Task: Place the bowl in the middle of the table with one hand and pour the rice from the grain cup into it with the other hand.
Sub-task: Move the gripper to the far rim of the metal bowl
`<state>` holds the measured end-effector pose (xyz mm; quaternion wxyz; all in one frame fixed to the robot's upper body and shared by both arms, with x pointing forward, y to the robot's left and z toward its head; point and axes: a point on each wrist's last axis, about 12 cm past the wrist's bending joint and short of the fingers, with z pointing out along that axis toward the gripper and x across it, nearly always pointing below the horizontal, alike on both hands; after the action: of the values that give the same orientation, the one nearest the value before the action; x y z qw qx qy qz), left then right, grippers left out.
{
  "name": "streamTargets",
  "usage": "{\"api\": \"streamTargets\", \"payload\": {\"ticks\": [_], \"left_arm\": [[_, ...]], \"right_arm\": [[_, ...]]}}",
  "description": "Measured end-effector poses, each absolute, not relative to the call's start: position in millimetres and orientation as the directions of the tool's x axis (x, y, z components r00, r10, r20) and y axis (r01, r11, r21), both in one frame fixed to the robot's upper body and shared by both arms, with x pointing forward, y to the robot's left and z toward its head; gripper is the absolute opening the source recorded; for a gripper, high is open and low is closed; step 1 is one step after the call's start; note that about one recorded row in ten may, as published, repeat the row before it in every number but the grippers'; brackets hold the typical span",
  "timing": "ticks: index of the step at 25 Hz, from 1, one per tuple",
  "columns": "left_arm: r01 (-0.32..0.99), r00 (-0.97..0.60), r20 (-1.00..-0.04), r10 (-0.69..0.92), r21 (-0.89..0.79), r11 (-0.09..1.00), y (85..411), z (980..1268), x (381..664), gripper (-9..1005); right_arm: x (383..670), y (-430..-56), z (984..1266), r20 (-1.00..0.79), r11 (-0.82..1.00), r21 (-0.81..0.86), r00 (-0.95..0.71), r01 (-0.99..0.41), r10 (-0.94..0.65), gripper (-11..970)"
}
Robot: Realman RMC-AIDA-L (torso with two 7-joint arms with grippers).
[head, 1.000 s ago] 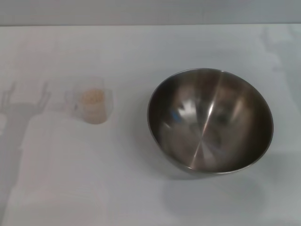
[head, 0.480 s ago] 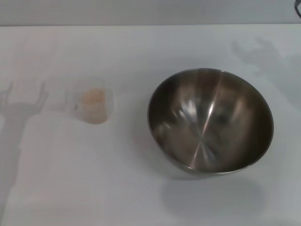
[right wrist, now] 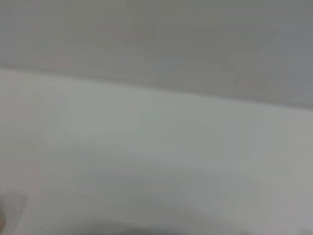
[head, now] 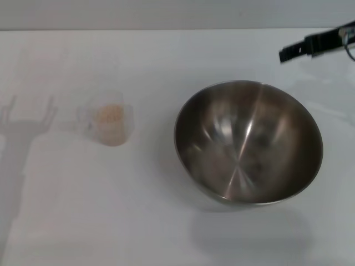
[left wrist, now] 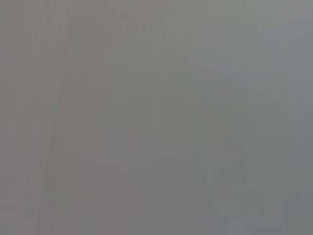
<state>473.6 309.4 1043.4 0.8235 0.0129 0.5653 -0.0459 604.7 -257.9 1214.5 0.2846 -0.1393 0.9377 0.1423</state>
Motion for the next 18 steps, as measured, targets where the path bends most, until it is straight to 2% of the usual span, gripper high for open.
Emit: {"api": "streamTargets", "payload": {"ticks": [18], "left_arm": [[0.067,0.37,-0.927,-0.058,-0.036,0.997,313.0,1046.0,476.8,845]], "right_arm": [[613.8,-246.8,1184.0,-0.409,0.871,0.223,-0.853,-0.439,-0.325,704]]}}
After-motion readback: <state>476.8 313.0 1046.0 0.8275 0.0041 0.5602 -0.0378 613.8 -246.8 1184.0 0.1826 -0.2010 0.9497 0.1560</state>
